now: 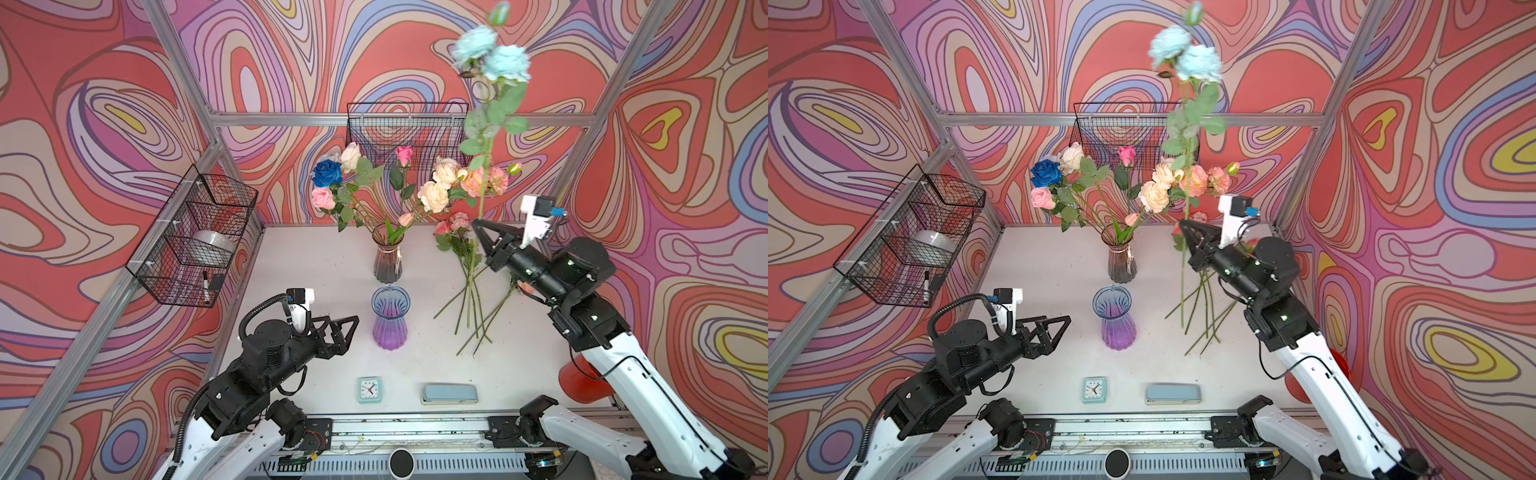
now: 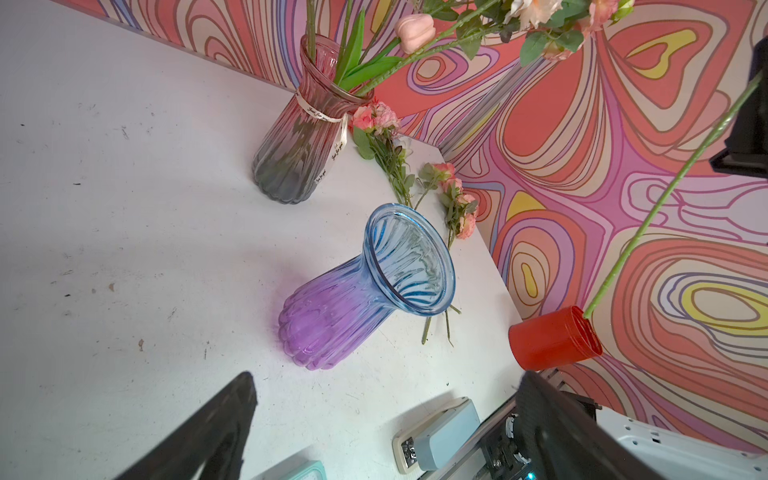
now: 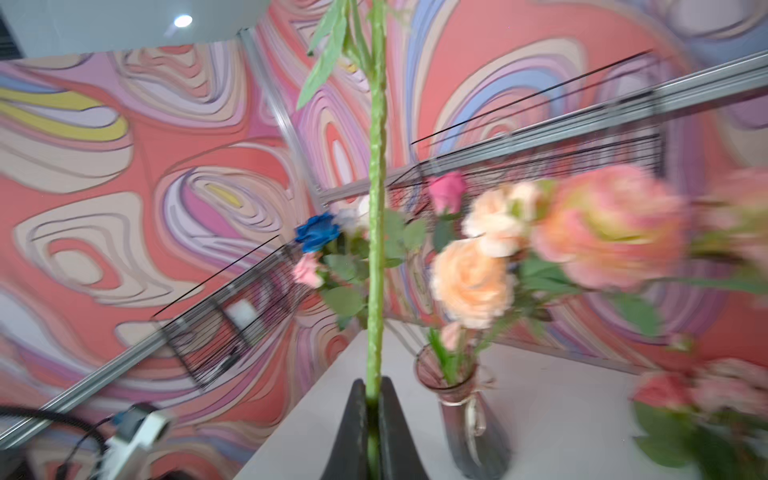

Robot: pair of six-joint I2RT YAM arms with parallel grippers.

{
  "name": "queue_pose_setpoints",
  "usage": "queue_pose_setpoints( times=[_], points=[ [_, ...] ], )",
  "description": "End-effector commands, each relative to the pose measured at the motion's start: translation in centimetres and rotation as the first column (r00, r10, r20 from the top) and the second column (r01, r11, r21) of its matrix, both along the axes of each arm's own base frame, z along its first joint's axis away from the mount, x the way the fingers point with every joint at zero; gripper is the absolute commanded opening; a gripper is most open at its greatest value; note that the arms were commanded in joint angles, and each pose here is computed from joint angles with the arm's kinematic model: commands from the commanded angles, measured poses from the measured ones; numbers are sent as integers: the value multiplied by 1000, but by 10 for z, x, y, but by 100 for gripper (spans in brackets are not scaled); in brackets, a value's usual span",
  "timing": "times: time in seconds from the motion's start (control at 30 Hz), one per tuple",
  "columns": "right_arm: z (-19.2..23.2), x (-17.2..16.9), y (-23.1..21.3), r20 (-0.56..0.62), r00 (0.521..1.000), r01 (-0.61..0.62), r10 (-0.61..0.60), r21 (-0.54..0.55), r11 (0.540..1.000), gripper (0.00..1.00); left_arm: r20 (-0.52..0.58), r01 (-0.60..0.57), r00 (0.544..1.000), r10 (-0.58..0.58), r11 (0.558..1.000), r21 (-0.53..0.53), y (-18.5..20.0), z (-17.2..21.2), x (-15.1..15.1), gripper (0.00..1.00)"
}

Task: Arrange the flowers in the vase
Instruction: 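Carry the pale blue roses over the blue-purple vase and lower stems in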

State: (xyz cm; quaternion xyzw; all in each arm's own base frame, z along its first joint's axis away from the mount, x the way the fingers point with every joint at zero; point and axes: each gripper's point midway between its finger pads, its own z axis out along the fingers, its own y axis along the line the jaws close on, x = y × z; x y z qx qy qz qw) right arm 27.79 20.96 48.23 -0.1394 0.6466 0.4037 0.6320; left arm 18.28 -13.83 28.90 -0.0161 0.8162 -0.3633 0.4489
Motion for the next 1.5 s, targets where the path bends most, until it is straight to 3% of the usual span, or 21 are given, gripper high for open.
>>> queue_pose_setpoints(
  times=[0.0, 0.23, 0.43, 0.6, 1.07, 1.2, 1.33, 1.47],
  points=[
    [4, -17, 48, 91, 991, -90, 95, -66, 994, 0, 32, -16, 999, 17, 1000, -20, 4, 16, -1, 100],
    [15, -34, 110, 287, 956, -65, 54, 26, 998, 0, 25, -25, 999, 26, 999, -21, 7, 13, -3, 100],
    [24, -9, 126, 375, 924, 53, -77, 73, 996, 0, 25, -25, 999, 26, 999, -22, 7, 15, -4, 100],
    [34, 7, 140, 403, 908, 92, -115, 75, 993, 0, 23, -26, 999, 26, 999, -19, 7, 14, -3, 100],
    [-83, 34, 158, 264, 956, 137, -129, -13, 990, 0, 16, -14, 1000, 14, 1000, -24, 4, 11, -3, 100],
    [-103, 29, 156, 192, 977, 104, -94, -43, 994, 14, 15, -12, 1000, 12, 1000, -24, 3, 10, -2, 100],
    [-115, 20, 152, 114, 992, 62, -54, -70, 996, 38, 16, -7, 1000, 8, 1000, -24, 1, 10, -1, 100],
    [-119, 8, 140, 46, 998, 40, -37, -68, 997, 48, 11, -3, 1000, 3, 1000, -19, -2, 9, 2, 100]
  ],
)
